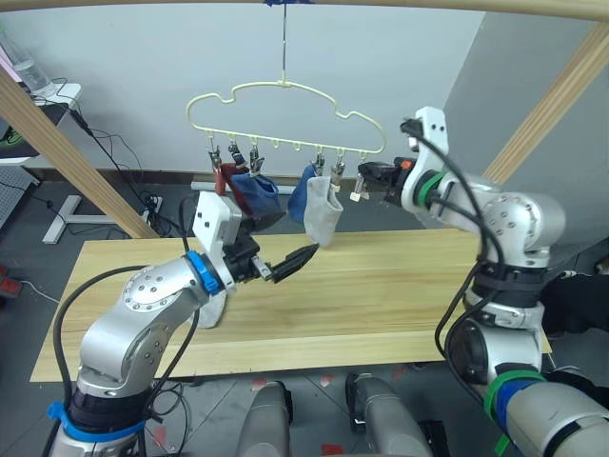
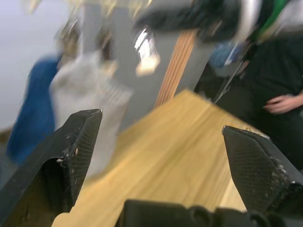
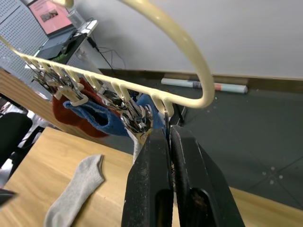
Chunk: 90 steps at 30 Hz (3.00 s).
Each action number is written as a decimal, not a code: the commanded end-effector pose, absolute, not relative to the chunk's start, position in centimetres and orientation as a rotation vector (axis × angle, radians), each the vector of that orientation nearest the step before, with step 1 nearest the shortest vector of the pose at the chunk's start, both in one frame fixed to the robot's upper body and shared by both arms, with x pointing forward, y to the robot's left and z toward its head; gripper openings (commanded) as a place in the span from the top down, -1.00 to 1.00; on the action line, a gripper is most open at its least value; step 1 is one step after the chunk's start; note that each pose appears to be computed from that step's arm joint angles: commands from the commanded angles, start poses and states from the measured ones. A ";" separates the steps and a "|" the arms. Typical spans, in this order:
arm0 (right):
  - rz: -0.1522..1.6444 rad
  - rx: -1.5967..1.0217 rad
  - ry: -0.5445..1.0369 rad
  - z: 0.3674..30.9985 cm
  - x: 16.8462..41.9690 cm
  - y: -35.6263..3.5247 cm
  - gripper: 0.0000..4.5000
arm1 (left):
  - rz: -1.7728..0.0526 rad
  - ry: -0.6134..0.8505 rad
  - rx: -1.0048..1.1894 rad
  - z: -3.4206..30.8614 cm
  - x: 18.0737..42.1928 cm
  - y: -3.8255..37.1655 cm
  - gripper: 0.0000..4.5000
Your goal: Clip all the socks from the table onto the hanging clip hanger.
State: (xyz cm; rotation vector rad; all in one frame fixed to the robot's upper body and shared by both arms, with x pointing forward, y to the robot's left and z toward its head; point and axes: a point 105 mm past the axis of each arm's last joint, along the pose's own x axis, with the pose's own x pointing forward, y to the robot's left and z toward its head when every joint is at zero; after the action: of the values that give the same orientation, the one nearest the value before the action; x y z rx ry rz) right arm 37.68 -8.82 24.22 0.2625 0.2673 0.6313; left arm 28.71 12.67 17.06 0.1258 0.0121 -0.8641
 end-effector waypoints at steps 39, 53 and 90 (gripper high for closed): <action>0.938 0.502 0.394 27.6 34.1 -6.8 0.98 | -0.157 0.578 0.235 1.8 35.1 29.5 -1.00; 0.915 0.540 0.416 27.1 34.5 -6.7 1.00 | -0.226 0.577 0.231 1.9 34.6 28.3 0.06; 0.878 0.762 0.501 26.2 35.8 -6.3 1.00 | -0.987 -0.293 0.467 17.7 29.1 12.2 1.00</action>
State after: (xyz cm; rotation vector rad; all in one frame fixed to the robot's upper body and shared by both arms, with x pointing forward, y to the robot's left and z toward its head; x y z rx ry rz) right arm 36.22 -6.67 24.43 0.7521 0.5516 0.8311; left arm 28.84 12.70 16.71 0.4389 -0.2237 -1.0036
